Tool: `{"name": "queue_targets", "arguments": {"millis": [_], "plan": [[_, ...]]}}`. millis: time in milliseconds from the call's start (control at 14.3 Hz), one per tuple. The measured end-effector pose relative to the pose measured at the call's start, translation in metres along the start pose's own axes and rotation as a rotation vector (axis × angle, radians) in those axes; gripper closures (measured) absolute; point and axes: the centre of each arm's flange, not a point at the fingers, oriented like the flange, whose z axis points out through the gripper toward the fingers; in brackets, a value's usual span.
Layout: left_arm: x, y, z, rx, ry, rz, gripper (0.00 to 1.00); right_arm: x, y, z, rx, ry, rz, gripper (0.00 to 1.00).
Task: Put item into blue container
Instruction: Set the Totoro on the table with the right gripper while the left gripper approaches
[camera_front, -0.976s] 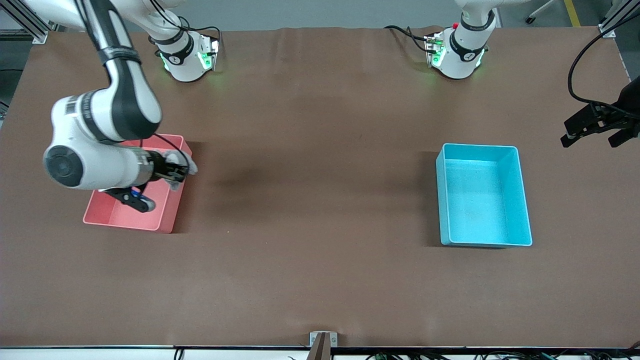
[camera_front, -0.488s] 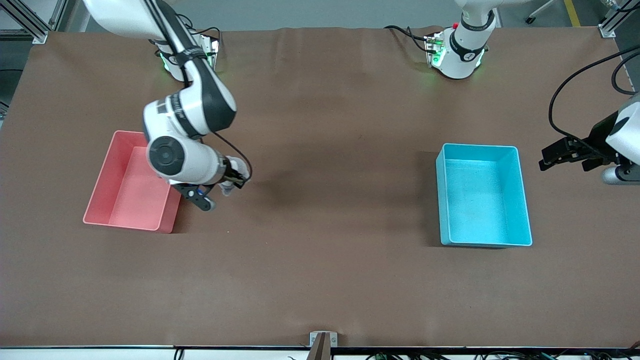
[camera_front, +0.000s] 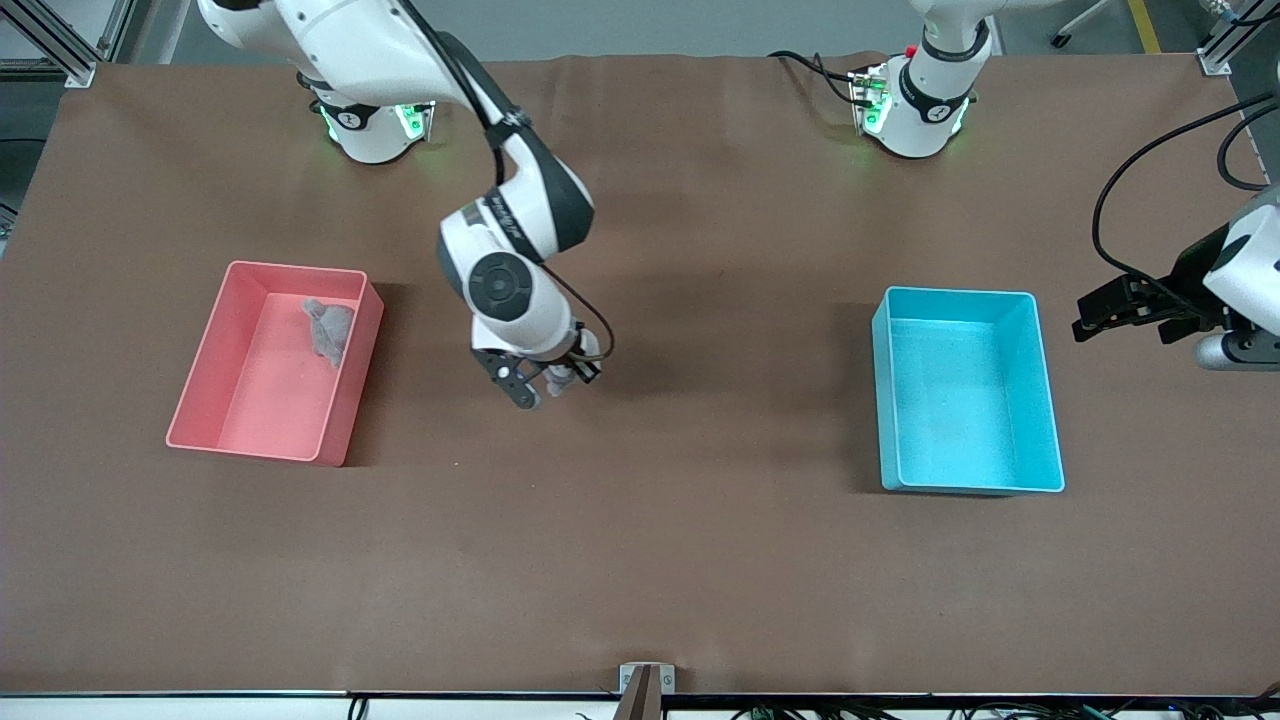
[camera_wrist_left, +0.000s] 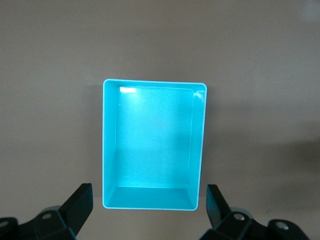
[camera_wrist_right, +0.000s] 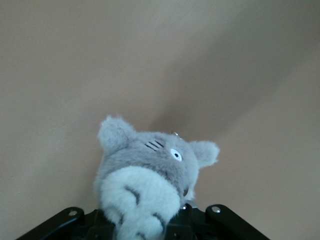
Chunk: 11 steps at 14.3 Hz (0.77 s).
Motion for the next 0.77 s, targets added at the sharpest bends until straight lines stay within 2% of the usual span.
{"name": "queue_targets", "arguments": {"millis": [209,418,627,697,767], "plan": [[0.008,0.003,0.025,-0.005,-0.041,0.007,0.00,-0.026,-0.019,0.036,0.070,0.022,0.068,0.75],[0.009,0.010,0.029,-0.006,-0.049,0.019,0.00,-0.042,-0.030,0.060,0.139,0.034,0.104,0.76],[0.008,0.026,0.031,-0.007,-0.057,0.045,0.00,-0.055,-0.034,0.079,0.171,0.038,0.116,0.76],[0.008,0.034,0.033,-0.007,-0.061,0.057,0.00,-0.057,-0.035,0.081,0.175,0.039,0.115,0.71],[0.008,0.045,0.036,-0.008,-0.065,0.072,0.00,-0.056,-0.036,0.080,0.177,0.039,0.114,0.62]]}}
